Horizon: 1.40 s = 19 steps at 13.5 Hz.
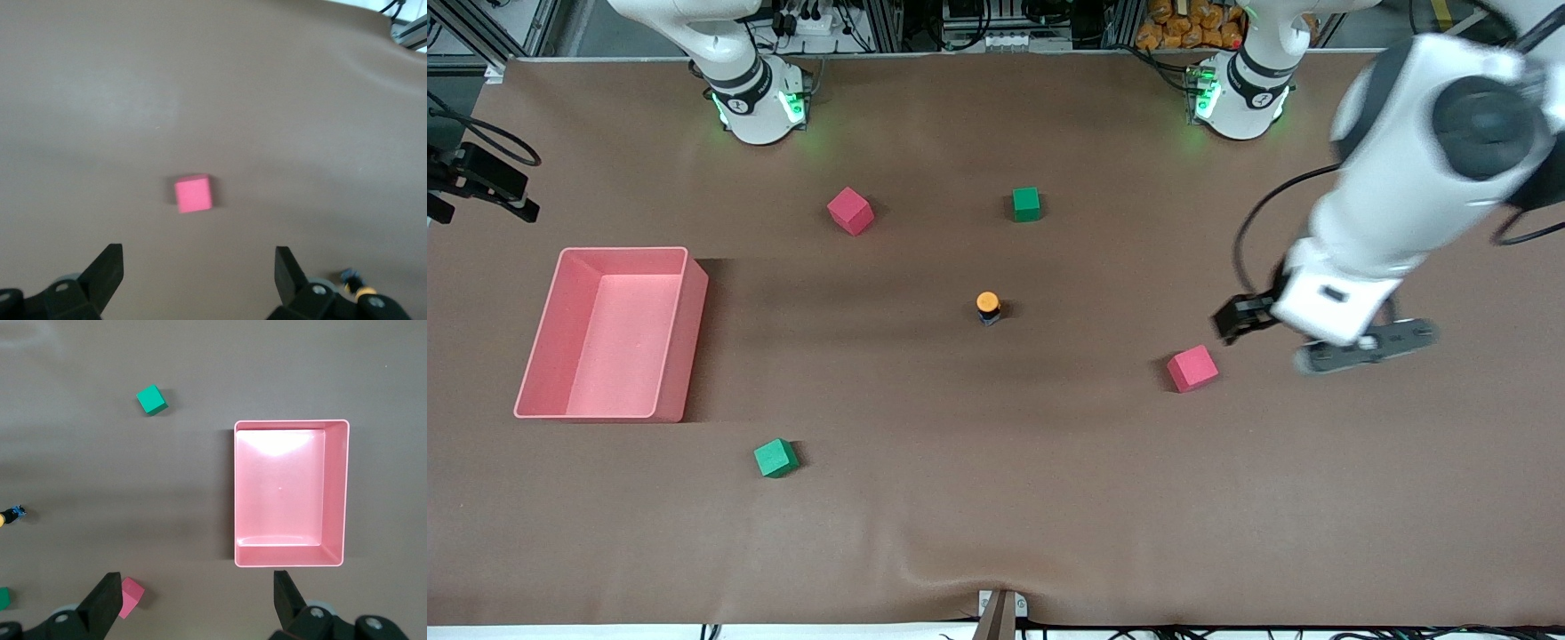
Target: Place and upright button with both arms
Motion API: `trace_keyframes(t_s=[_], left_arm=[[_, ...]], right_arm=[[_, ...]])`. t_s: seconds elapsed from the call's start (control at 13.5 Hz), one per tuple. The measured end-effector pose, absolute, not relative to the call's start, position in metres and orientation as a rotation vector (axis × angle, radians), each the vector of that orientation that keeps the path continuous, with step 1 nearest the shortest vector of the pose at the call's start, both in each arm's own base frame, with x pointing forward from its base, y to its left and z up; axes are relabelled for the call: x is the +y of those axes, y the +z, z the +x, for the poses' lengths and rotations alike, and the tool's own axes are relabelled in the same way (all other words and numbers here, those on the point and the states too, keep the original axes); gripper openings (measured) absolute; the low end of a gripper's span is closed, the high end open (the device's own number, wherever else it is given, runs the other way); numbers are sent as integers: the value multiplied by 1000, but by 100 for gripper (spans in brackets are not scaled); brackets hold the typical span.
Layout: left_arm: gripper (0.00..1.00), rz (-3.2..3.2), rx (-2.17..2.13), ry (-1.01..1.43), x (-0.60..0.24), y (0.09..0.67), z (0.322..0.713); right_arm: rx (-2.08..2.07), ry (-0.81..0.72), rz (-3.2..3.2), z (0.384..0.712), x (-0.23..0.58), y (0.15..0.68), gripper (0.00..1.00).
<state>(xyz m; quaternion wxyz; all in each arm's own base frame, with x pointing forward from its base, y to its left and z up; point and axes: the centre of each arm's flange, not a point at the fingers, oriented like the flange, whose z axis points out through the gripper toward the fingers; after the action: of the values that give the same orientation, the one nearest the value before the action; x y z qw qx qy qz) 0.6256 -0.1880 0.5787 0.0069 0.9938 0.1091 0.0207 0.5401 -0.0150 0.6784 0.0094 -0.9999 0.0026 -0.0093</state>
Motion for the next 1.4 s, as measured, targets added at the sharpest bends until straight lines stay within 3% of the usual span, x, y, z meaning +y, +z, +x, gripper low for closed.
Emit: trace_keyframes(t_s=[0.67, 0.89, 1.4], left_arm=[[100, 3130, 247, -19, -52, 663, 578], [100, 3139, 182, -49, -4, 672, 564], [100, 3136, 138, -150, 16, 651, 539]], right_arm=[[-2, -39, -3123, 541, -12, 679, 100], [-19, -37, -3123, 541, -6, 679, 100], [-1, -35, -3123, 541, -12, 679, 100]])
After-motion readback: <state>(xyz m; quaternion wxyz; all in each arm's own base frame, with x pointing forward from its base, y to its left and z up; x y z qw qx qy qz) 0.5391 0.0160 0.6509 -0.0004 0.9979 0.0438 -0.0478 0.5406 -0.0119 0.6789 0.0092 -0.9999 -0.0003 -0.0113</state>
